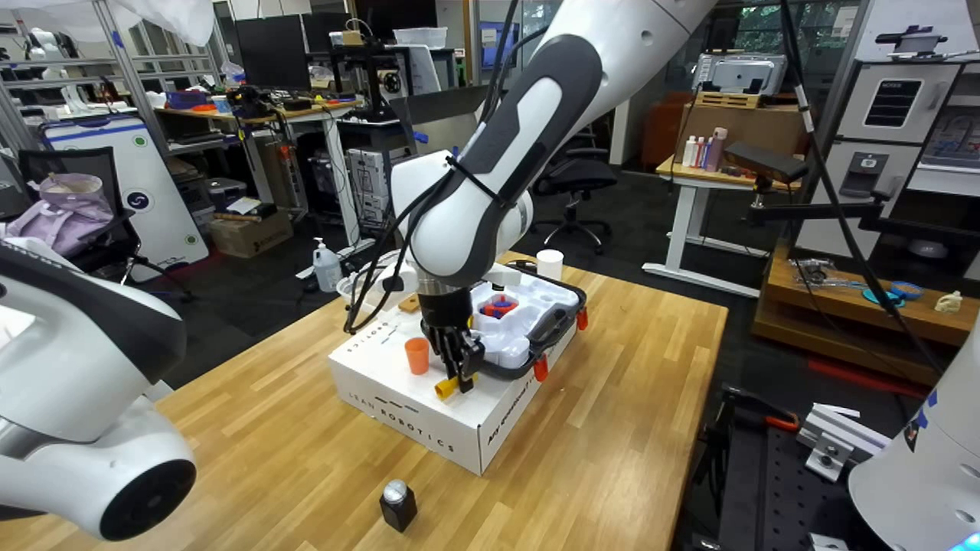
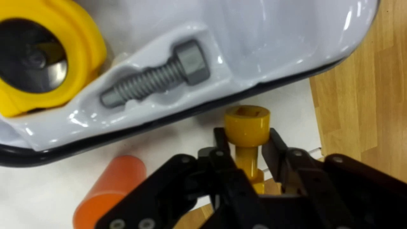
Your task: Remove the yellow object from the top of the box and put it in the tool box
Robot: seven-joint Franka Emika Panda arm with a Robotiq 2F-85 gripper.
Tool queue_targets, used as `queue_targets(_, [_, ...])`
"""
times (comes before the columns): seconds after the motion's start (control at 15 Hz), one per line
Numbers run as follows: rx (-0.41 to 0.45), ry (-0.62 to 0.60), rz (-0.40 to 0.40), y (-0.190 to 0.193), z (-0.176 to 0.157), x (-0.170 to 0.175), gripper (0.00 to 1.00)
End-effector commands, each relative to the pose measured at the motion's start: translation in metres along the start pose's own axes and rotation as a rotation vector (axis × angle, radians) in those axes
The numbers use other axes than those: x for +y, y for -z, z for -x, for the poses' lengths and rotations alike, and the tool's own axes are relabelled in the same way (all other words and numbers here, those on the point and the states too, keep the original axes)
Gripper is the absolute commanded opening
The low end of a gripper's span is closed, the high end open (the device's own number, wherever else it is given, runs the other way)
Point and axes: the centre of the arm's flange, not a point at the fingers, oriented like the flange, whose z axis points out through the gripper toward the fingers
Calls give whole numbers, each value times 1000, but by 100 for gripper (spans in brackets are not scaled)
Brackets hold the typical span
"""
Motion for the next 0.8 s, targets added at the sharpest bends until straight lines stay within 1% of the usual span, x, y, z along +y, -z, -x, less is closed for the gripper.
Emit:
queue_targets(0.0, [34,-46,23,24,3,2,8])
queue_targets(0.27, [41,-73,69,56,3,0,8])
queue_targets(0.53, [14,-46,129,84,9,-1,8])
queue_targets(0.73, [-11,-29,171,105,21,5,8])
